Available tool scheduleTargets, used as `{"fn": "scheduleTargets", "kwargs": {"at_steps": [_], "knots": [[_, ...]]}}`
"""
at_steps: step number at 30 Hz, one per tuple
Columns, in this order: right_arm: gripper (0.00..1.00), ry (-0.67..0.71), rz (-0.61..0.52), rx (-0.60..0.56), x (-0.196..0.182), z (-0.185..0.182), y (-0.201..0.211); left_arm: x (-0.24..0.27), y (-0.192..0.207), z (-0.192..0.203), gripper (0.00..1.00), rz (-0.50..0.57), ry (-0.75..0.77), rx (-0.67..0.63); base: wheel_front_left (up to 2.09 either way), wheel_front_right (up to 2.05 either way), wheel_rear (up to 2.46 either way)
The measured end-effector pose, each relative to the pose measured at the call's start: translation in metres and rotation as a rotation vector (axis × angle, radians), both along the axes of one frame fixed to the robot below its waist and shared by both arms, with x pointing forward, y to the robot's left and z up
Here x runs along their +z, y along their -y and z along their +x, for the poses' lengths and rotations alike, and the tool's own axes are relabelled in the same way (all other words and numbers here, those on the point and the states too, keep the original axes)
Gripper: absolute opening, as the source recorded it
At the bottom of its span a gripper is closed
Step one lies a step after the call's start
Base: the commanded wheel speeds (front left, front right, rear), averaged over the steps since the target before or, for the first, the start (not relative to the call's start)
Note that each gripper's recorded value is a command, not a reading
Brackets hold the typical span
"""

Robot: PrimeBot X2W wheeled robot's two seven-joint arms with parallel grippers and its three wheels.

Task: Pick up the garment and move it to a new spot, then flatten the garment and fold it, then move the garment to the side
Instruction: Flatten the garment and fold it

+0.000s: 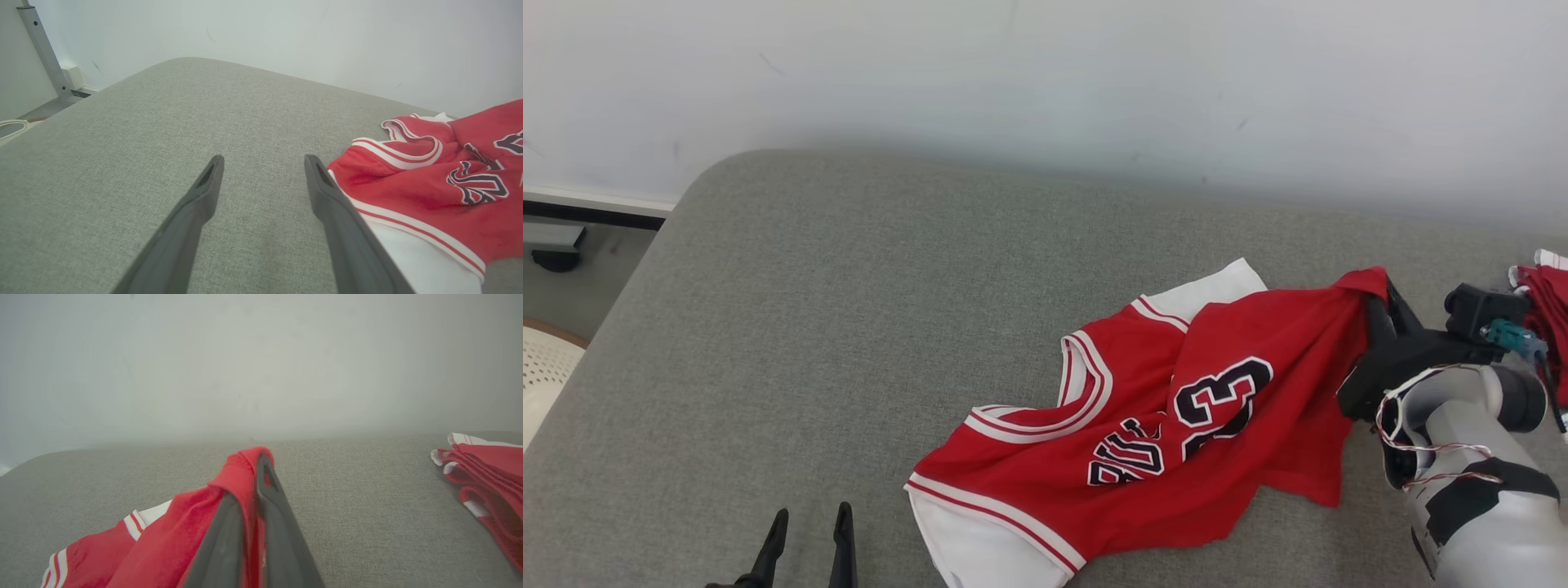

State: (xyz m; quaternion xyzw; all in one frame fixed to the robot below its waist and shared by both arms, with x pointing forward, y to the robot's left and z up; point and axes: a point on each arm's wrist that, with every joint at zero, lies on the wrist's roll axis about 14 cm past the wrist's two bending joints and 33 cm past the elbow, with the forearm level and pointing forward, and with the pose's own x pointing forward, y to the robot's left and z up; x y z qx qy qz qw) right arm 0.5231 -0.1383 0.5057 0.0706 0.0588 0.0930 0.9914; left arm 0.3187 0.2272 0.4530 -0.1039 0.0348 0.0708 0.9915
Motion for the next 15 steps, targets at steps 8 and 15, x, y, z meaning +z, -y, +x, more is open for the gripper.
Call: {"fn": "scheduleTargets", "kwargs": {"at_steps": [8, 15], "knots": [[1.0, 0.052, -0.026, -0.033, 0.007, -0.016, 0.02, 0.005, 0.004, -0.001, 1.0, -0.004, 0.02, -0.008, 0.0, 0.0, 0.0], [1.0, 0.104, -0.042, -0.069, 0.005, -0.048, 0.042, 0.011, 0.011, 0.0, 1.0, 0.0, 0.04, -0.026, 0.0, 0.0, 0.0]]}}
